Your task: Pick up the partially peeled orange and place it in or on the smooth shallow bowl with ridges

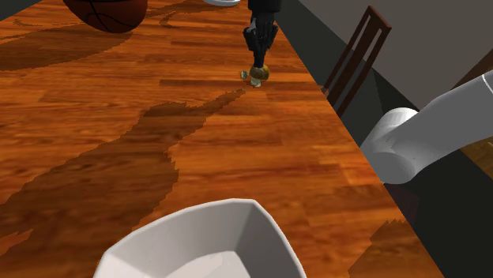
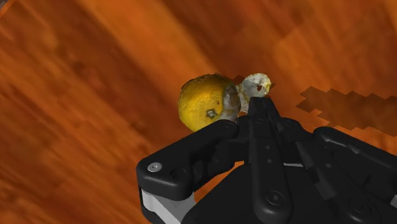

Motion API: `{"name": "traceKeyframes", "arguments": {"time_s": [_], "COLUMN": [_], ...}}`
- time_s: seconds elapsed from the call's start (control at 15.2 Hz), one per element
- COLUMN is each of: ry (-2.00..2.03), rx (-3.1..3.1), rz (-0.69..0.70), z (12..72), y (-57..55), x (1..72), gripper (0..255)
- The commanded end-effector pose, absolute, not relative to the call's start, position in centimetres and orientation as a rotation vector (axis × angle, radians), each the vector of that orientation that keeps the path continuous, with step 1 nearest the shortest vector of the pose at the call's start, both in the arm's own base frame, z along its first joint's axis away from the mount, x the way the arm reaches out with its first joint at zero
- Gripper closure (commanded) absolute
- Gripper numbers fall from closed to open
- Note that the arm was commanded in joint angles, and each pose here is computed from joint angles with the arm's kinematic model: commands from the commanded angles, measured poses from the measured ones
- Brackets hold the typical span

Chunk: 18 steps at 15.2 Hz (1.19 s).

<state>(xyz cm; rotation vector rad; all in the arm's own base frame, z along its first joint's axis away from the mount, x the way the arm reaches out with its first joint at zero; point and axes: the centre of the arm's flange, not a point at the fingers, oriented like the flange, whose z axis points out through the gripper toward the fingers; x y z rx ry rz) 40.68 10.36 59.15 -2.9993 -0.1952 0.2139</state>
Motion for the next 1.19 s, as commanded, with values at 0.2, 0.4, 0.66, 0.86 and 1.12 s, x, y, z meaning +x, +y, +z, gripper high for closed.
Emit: {"name": "traceKeyframes", "arguments": {"time_s": [0.2, 0.4, 0.66, 0.86, 1.12], "ry": [-1.184, -1.308, -1.308, -1.308, -1.308], "rx": [-2.825, -2.779, -2.779, -2.779, -2.779], "rz": [0.13, 0.118, 0.118, 0.118, 0.118], "z": [59.0, 57.9, 55.8, 55.0, 55.0], "y": [7.8, 7.5, 7.5, 7.5, 7.5], "x": [40.4, 40.3, 40.1, 40.0, 40.0], "gripper": [0, 0, 0, 0, 0]}}
